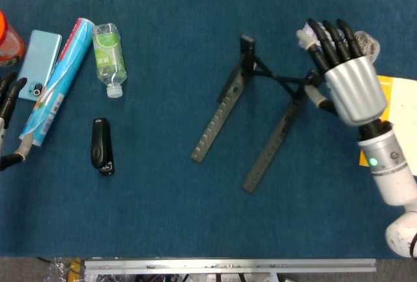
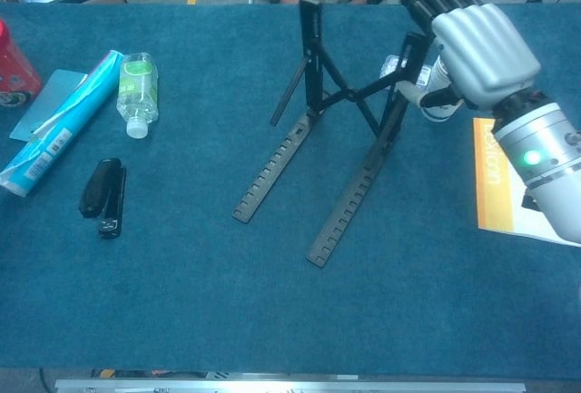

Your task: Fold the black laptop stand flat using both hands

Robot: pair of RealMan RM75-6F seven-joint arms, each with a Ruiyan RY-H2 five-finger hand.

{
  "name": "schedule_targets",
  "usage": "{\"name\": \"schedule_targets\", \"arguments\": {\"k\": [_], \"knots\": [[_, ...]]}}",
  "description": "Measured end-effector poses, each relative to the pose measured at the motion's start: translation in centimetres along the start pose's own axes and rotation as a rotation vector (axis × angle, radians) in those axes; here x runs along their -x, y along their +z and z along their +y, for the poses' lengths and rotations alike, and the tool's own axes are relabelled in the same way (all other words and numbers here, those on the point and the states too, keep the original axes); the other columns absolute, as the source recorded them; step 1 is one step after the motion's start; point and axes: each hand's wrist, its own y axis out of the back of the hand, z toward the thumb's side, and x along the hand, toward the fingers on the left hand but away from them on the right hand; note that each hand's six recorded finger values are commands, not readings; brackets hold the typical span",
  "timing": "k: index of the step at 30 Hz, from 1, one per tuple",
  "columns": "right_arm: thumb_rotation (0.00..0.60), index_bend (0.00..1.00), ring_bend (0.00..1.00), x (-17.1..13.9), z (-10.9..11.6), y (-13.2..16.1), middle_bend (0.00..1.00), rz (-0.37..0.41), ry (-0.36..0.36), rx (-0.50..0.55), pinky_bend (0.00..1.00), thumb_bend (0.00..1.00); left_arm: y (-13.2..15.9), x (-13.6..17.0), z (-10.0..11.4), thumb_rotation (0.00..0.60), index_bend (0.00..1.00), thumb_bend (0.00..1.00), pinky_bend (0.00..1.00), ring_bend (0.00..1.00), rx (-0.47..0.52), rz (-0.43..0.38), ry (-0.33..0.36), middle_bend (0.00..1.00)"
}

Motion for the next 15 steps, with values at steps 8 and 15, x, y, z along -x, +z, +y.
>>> {"name": "schedule_targets", "arguments": {"k": [8,15], "knots": [[0.6,0.0,0.0,-0.4,0.1,-2.3,0.0,-0.048,0.005,-0.023,0.0,0.24,0.3,-0.2,-0.1,0.6,0.0,0.34,0.0,0.0,-0.003,-0.005,-0.004,0.04],[0.6,0.0,0.0,-0.5,0.3,-3.3,0.0,-0.074,0.002,-0.03,0.0,0.24,0.4,-0.3,-0.2,0.6,0.0,0.34,0.0,0.0,-0.005,-0.006,-0.006,0.04]]}}
